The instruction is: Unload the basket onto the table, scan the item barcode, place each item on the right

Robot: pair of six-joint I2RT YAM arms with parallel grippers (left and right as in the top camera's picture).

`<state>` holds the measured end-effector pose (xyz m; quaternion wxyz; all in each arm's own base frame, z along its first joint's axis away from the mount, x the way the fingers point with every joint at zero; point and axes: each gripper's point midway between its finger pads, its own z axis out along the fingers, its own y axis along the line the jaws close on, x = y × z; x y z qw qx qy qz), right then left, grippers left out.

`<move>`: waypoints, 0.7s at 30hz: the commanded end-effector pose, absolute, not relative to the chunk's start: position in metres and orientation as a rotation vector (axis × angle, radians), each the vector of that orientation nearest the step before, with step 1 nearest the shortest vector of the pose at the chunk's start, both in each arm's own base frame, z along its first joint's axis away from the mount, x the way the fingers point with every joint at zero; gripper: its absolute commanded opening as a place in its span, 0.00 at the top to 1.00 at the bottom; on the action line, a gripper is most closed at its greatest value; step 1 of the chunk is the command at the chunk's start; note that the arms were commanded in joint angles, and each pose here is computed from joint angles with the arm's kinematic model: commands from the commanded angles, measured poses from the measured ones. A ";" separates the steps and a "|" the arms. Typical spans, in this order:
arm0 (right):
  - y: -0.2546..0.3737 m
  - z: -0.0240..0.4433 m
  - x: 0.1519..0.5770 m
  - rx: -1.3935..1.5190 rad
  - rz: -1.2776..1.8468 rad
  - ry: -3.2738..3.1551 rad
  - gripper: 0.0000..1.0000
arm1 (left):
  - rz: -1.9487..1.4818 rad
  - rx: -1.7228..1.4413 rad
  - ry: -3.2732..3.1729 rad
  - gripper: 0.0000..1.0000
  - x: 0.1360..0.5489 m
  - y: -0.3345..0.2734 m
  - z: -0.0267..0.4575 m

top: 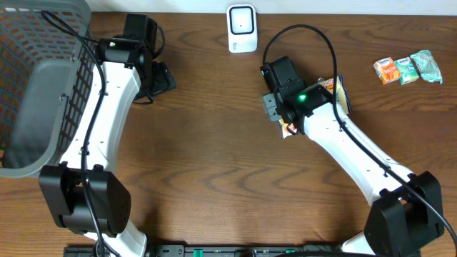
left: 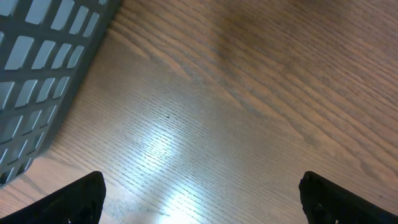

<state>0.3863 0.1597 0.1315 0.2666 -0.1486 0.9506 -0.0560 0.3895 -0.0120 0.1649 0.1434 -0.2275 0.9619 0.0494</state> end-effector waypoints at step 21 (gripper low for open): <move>0.127 0.061 0.357 0.842 0.336 2.920 0.01 | 0.161 -0.638 2.769 0.02 0.389 -0.009 0.168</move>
